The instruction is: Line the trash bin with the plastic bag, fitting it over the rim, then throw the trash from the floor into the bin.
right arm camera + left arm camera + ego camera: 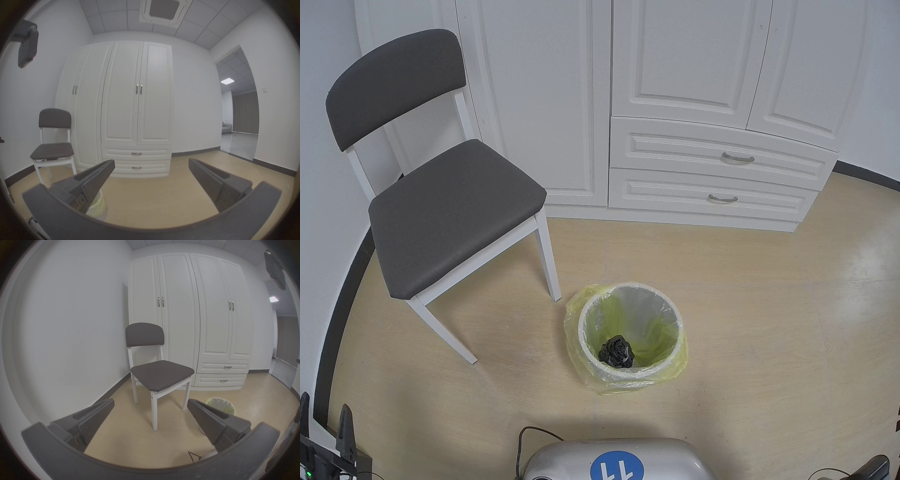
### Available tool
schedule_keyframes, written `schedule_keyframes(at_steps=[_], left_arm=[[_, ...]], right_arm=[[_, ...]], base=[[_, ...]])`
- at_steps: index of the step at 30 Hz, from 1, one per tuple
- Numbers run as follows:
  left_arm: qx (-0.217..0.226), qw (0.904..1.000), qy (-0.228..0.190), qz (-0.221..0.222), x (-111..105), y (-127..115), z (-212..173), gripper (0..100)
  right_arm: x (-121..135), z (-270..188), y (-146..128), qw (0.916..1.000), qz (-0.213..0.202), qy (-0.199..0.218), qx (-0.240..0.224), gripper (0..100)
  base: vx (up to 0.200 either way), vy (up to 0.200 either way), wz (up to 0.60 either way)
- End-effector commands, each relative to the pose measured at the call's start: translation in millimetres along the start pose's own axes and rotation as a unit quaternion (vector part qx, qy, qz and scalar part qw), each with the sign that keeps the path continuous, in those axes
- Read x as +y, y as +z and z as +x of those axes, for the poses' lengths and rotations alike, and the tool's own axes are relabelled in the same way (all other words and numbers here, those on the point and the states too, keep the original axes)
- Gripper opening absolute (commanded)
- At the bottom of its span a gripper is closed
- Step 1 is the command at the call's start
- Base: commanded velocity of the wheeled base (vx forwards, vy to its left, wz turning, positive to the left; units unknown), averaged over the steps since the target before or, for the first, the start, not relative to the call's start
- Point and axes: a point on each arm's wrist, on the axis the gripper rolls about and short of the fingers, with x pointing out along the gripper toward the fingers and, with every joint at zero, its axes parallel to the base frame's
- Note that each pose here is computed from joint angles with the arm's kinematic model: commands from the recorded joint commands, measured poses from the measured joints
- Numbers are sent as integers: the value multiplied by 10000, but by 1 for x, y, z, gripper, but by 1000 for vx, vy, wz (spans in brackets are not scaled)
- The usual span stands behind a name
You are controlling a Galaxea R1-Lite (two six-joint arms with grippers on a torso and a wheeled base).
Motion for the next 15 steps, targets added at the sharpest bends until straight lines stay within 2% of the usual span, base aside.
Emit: schedule_keyframes(at_steps=[1,10,11,14,15], left_arm=[[119,9997,-146,121,-1,-7,0,100],[105,9993,-323,133,-1,-7,0,100],[105,9991,-392,132,-2,-7,0,100],[146,9974,-690,117,-3,-8,0,100],[350,9949,-934,175,-4,-12,-1,100]], right_arm=[[0,-1,-10,9997,-41,62,247,100],[1,-4,-29,9924,-281,117,1194,100],[1,-5,-32,9905,-350,122,1327,100],[1,-5,-32,9895,-492,151,1354,100],[1,-5,-32,9894,-510,176,1345,100]], base=[[0,0,0],[0,0,0],[0,0,0],[0,0,0],[0,0,0]])
